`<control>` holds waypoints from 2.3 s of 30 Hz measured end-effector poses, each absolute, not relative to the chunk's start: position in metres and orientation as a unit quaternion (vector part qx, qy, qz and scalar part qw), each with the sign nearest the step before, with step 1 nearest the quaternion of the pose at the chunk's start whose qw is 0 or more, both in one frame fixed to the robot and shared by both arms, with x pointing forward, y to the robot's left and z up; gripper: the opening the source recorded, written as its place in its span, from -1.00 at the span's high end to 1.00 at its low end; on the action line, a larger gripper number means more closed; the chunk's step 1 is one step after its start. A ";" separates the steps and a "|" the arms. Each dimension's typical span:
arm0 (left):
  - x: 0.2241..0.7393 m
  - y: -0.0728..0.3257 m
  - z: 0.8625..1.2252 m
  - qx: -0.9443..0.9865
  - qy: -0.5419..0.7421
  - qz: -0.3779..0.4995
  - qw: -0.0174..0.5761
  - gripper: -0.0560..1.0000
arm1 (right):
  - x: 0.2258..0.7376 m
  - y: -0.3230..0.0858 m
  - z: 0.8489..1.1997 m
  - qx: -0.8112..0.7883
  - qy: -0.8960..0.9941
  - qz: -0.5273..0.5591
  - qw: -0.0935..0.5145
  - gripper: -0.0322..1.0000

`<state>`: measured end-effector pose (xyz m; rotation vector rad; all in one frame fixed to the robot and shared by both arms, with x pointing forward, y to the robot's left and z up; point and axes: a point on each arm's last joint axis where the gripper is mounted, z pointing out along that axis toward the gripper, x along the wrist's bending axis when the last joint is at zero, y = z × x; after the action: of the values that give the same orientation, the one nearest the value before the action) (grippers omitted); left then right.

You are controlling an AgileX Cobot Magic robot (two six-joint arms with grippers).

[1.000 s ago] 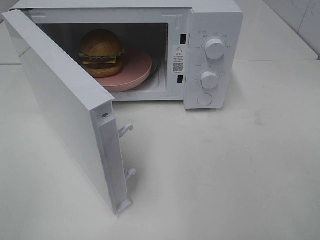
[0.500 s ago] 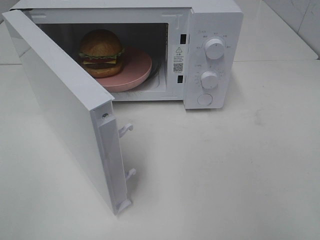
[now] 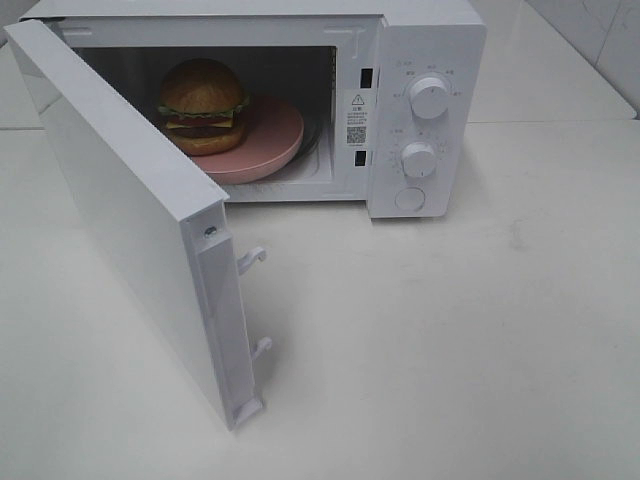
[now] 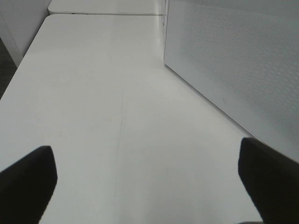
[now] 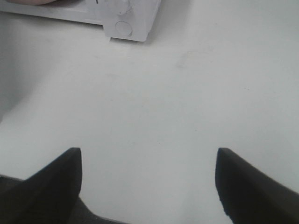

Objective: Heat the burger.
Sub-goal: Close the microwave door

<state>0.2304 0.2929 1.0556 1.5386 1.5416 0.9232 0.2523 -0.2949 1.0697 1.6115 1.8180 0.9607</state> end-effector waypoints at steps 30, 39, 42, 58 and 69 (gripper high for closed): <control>0.230 0.293 1.056 0.602 0.603 0.361 0.378 -0.95 | 0.231 -0.298 1.049 0.625 0.597 0.379 0.332 -0.54; 0.230 0.293 1.056 0.602 0.603 0.361 0.378 -0.95 | 0.231 -0.298 1.049 0.625 0.597 0.379 0.332 -0.54; 0.230 0.293 1.056 0.602 0.603 0.361 0.378 -0.95 | 0.231 -0.298 1.049 0.625 0.597 0.379 0.332 -0.53; 0.230 0.293 1.056 0.602 0.603 0.361 0.378 -0.95 | 0.231 -0.298 1.049 0.625 0.597 0.379 0.332 -0.53; 0.230 0.290 1.056 0.602 0.602 0.351 0.390 -0.95 | 0.231 -0.298 1.049 0.625 0.597 0.379 0.332 -0.53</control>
<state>0.2304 0.2905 1.0558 1.5302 1.5313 0.8921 0.2314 -0.2979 1.0488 1.6322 1.5585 0.9897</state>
